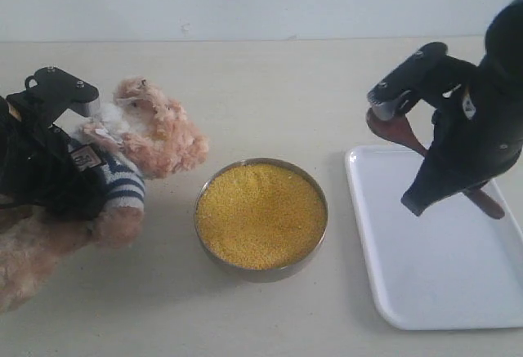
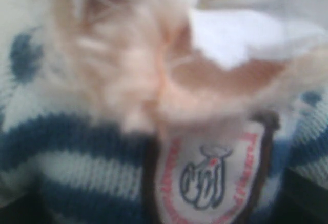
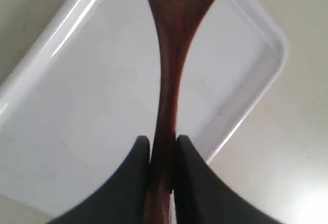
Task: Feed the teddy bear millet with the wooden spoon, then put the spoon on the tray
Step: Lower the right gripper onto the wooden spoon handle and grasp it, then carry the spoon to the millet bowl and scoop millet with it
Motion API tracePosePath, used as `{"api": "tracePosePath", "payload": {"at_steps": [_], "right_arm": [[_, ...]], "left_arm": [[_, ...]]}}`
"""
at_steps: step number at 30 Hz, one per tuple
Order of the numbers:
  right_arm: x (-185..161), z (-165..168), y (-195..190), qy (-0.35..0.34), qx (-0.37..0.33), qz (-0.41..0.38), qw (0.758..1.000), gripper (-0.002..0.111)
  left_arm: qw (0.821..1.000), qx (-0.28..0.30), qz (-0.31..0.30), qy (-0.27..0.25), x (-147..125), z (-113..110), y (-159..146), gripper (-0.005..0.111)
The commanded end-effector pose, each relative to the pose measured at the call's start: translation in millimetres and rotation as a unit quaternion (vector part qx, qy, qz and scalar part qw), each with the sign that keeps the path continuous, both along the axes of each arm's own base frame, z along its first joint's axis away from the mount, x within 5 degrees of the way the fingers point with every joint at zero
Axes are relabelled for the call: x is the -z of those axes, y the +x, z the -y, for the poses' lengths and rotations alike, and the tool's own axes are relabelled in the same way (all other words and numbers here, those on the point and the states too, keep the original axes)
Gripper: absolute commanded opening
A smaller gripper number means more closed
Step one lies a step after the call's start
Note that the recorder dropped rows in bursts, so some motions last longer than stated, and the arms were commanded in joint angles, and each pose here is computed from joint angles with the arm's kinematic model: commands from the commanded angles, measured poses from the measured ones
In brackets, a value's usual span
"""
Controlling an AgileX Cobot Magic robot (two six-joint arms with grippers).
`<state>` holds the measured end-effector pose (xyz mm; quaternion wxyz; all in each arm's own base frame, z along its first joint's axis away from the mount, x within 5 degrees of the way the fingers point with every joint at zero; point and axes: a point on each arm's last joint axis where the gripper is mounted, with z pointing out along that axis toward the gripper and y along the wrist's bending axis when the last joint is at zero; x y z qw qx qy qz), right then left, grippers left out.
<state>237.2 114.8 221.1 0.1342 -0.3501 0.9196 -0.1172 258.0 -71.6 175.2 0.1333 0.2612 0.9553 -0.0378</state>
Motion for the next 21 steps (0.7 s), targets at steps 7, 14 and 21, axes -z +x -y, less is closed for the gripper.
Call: {"api": "tracePosePath", "payload": {"at_steps": [7, 14, 21], "right_arm": [[-27, -74, -45, -0.286, -0.303, 0.052, 0.908, 0.000], [-6, -111, -65, -0.359, -0.426, 0.055, 0.829, 0.000], [3, -125, -66, -0.415, -0.475, 0.075, 0.772, 0.000]], "left_arm": [[1.000, -0.015, 0.008, -0.021, -6, 3, 1, 0.004], [0.999, -0.019, -0.001, -0.027, -6, 3, -1, 0.004], [0.999, -0.025, -0.006, -0.034, -6, 4, -2, 0.004]]}}
